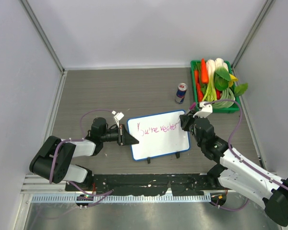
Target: Write a sentence on the whiteboard
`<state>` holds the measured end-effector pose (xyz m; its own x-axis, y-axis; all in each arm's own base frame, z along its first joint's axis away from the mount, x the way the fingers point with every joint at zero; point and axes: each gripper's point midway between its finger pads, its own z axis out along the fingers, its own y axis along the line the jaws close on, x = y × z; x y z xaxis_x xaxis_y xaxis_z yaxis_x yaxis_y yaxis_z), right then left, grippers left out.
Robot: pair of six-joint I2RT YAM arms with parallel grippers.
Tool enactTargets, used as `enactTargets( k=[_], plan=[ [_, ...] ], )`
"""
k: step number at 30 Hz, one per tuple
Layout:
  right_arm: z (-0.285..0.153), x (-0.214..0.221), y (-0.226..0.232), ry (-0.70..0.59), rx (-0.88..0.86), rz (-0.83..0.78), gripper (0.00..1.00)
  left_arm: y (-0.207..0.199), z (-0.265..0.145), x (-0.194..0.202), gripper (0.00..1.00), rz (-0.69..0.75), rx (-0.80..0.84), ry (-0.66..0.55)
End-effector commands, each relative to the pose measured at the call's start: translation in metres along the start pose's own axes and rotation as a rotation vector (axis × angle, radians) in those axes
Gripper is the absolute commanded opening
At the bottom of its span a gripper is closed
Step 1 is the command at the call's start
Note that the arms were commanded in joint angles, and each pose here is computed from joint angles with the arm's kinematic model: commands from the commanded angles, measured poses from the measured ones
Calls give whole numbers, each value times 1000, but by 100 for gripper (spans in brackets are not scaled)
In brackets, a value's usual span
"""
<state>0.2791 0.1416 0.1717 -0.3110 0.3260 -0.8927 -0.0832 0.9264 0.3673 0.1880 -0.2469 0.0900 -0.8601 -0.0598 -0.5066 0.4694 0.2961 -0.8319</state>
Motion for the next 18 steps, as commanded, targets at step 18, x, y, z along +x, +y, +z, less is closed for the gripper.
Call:
enactTargets(
  k=[18],
  plan=[
    [-6, -10, -3, -37, 12, 22, 1, 21, 0, 7, 0, -64, -98, -4]
  ],
)
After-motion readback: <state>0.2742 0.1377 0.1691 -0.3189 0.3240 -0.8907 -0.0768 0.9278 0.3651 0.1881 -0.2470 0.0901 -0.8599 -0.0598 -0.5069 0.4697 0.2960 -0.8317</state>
